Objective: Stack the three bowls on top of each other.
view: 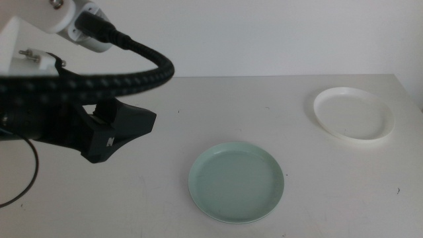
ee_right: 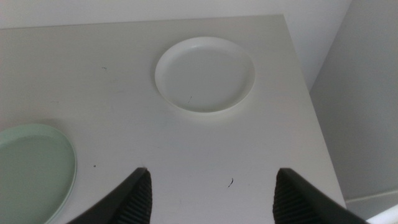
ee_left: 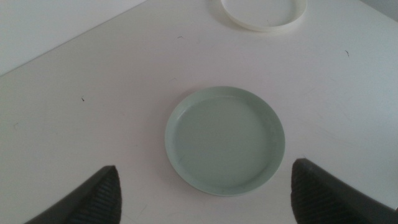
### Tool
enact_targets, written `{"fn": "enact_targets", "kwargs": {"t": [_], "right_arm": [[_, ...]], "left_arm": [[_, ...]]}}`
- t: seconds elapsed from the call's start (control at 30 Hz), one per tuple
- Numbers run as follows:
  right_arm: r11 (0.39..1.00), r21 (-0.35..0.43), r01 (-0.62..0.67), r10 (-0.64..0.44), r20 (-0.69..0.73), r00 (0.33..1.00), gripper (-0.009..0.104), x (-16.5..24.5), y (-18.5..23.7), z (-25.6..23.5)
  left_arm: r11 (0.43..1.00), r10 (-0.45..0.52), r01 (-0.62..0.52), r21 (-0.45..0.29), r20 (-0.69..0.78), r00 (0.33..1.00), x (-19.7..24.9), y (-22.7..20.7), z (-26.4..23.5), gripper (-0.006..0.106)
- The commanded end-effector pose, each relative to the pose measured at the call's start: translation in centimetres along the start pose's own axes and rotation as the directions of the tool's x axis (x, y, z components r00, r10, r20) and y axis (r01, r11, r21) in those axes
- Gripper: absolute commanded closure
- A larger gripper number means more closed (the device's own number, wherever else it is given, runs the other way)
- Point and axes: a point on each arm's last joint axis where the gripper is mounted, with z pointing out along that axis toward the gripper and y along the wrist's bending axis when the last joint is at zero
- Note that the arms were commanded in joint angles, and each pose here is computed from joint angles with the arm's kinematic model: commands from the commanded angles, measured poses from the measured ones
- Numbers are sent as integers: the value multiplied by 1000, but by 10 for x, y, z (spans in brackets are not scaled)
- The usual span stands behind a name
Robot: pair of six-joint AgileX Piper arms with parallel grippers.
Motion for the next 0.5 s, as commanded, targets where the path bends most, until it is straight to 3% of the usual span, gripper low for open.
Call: {"fn": "enact_targets", "kwargs": {"t": [0.0, 0.47], "right_arm": [[1000, 12, -18, 17, 49, 999, 45, -26, 1, 0], [997, 71, -9, 26, -245, 969, 45, -111, 14, 101]], "left_arm": [[1000, -4, 5, -11, 106, 994, -14, 0, -10, -2], [1000, -4, 5, -11, 106, 994, -14, 0, -10, -2]]}}
